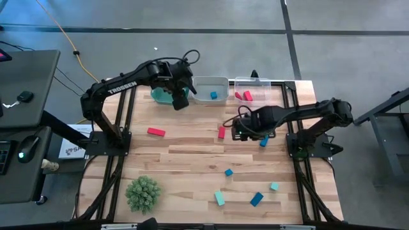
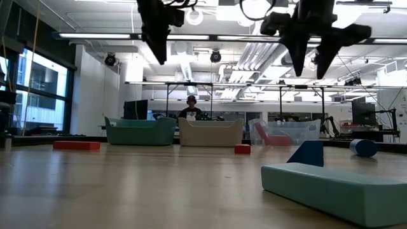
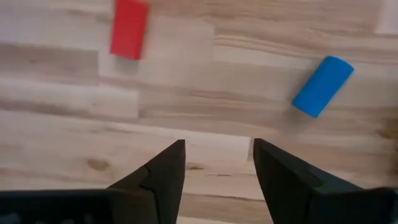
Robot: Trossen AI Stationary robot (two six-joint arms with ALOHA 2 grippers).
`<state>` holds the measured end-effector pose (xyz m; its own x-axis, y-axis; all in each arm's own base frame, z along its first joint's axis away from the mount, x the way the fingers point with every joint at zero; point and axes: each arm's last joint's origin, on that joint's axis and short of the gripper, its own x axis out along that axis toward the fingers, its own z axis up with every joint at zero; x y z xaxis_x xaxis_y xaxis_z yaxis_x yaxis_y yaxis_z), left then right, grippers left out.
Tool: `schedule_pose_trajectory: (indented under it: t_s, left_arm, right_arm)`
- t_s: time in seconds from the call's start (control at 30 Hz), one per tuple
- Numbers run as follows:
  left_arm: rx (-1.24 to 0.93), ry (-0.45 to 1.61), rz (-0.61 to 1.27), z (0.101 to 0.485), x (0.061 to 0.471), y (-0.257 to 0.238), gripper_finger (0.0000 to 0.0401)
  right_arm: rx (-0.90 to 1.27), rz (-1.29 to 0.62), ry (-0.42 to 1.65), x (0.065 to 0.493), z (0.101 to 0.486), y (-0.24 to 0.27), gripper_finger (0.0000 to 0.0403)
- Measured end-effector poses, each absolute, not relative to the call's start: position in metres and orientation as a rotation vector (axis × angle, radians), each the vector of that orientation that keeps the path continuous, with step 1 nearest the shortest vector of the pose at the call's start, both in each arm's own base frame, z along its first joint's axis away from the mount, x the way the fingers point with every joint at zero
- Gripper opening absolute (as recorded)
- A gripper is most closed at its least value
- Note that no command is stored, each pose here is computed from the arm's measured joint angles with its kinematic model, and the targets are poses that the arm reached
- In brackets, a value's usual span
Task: Sort & place blocks by color
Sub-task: Put the top blue block into the gray bin
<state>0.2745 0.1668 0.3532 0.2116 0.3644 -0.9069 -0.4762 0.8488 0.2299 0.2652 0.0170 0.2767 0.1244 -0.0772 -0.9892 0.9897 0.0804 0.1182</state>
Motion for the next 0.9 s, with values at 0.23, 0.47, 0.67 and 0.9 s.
schedule_pose_trajectory:
  t_s: [0.23,0.47,0.67,0.9]
  left_arm:
    - [-0.093,1.23,0.576,0.353,0.275,0.167,0.0108]
    - [-0.084,1.233,0.571,0.353,0.274,0.167,0.0108]
    - [-0.084,1.233,0.571,0.353,0.274,0.167,0.0108]
    - [-0.084,1.233,0.571,0.353,0.275,0.167,0.0108]
  right_arm:
    - [1.159,-1.387,1.044,0.248,0.264,0.028,0.019]
    - [1.173,-1.537,1.023,0.235,0.233,0.032,0.0191]
    - [1.181,-1.575,1.031,0.229,0.211,0.027,0.0191]
    - [1.204,-1.637,1.04,0.219,0.188,0.021,0.0191]
